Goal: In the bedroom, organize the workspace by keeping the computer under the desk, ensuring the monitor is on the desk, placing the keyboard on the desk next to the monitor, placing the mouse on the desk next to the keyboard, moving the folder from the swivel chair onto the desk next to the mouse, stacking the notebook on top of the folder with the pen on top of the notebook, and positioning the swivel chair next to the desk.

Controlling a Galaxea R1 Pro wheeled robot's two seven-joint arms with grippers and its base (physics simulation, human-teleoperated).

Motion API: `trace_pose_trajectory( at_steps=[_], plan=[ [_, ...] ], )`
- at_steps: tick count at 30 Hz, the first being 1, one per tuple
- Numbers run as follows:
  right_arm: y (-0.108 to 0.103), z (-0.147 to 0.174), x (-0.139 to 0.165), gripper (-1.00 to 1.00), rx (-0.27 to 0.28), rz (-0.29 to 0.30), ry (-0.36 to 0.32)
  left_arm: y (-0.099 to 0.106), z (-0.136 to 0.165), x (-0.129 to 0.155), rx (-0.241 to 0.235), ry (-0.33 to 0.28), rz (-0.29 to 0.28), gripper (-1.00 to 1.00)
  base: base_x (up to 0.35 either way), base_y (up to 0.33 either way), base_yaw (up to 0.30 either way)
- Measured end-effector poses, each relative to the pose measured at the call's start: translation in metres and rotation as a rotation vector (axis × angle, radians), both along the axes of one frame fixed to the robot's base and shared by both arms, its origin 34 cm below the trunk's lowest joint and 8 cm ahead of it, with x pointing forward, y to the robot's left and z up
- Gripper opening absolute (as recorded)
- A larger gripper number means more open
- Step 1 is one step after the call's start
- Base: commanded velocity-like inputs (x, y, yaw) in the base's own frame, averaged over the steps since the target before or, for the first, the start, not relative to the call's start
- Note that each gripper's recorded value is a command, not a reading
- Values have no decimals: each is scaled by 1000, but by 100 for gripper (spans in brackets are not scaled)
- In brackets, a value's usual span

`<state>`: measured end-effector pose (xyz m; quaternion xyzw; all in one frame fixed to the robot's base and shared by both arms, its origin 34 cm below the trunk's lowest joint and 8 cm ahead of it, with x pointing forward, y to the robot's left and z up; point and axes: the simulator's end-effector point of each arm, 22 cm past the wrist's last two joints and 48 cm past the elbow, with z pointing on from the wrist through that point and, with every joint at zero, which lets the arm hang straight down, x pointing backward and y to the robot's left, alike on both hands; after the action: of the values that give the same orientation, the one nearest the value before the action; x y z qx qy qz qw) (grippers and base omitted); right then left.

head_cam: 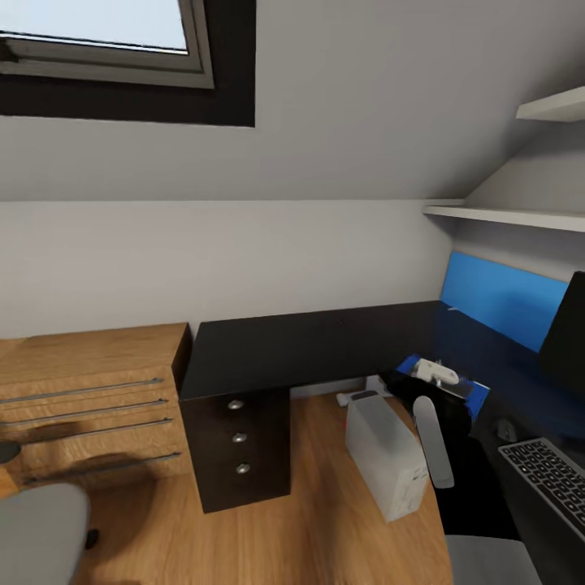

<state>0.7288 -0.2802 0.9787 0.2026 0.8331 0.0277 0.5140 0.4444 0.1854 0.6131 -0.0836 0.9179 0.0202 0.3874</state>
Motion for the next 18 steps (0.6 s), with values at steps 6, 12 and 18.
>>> trace_pose_trajectory(
  at_steps=[6,12,18],
  plan=[
    [13,-2,1,100,-16,28,6,2,-1,-1,3,2,4,100,-239,1,274],
    [28,-25,1,100,-34,57,48,3,-3,-3,8,9,9,100,-42,0,278],
    [39,-92,-3,100,-46,53,122,4,-7,-8,13,22,11,100,-8,0,278]
  ],
)
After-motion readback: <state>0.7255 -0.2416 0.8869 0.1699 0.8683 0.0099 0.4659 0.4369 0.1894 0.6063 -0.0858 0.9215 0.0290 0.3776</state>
